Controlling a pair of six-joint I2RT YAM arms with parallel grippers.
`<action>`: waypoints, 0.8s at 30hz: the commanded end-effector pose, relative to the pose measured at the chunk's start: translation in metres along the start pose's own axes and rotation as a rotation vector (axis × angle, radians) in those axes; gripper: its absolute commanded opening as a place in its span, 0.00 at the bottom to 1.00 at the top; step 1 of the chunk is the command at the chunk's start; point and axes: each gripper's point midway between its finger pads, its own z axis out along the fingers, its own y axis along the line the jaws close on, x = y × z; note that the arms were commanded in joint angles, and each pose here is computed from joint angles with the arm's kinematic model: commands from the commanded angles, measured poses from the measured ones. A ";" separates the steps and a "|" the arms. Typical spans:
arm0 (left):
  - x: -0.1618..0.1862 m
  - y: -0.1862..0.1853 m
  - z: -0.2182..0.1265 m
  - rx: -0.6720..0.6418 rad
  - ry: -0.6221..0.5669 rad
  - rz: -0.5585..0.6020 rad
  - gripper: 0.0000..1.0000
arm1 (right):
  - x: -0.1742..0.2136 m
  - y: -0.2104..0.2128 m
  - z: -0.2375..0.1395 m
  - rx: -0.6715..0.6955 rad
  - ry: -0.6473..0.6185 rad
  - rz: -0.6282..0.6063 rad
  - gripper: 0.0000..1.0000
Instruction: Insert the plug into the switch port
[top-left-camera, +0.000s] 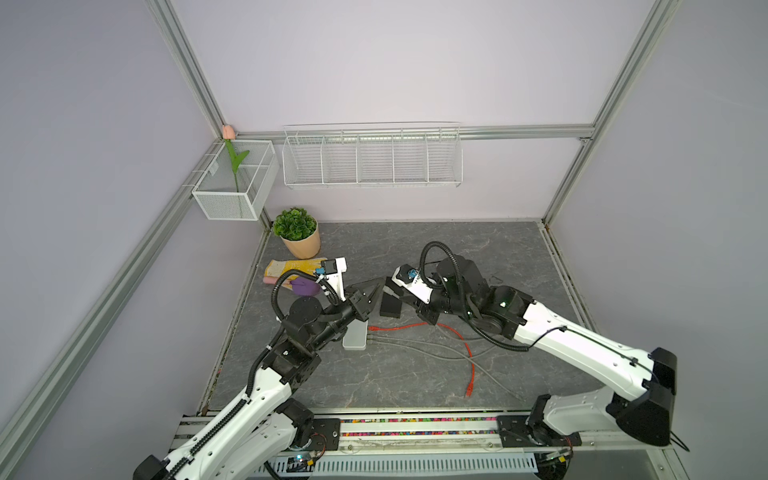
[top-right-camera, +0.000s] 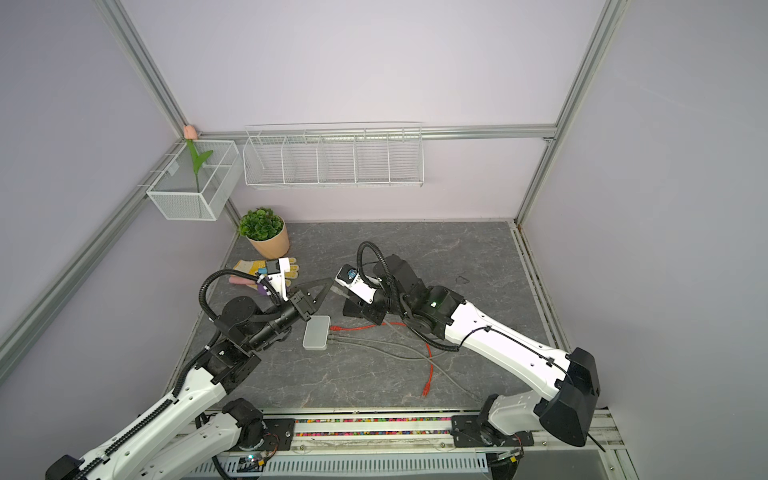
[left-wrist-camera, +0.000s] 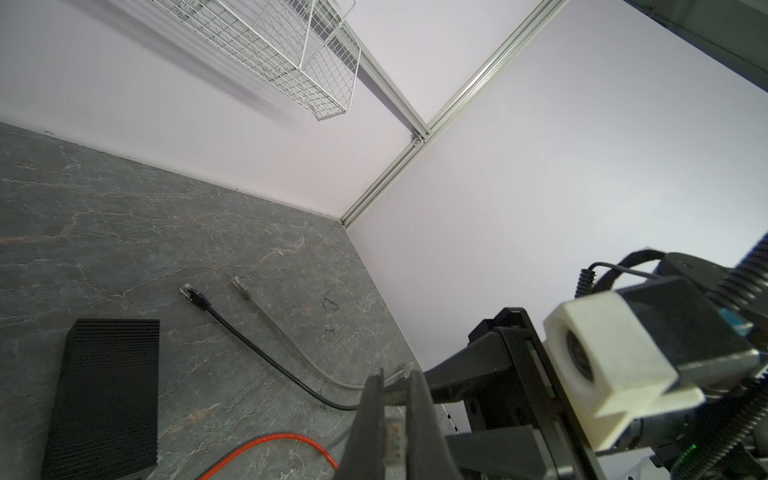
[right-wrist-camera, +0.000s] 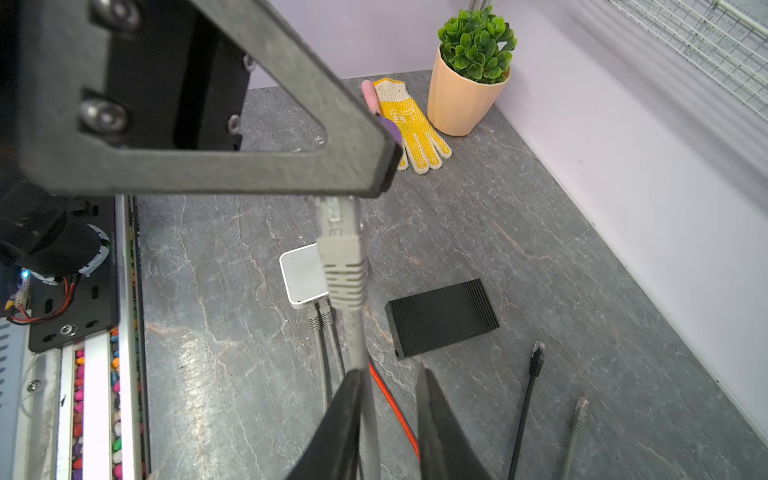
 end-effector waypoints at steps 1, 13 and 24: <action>-0.002 -0.009 -0.001 0.035 -0.004 -0.020 0.00 | -0.010 0.002 0.004 -0.016 -0.028 -0.011 0.28; -0.002 -0.007 0.002 0.023 0.000 -0.019 0.00 | -0.014 0.012 0.007 -0.069 -0.036 -0.019 0.24; -0.004 -0.009 -0.003 0.009 0.005 0.022 0.40 | -0.008 0.013 0.002 -0.065 -0.043 -0.020 0.07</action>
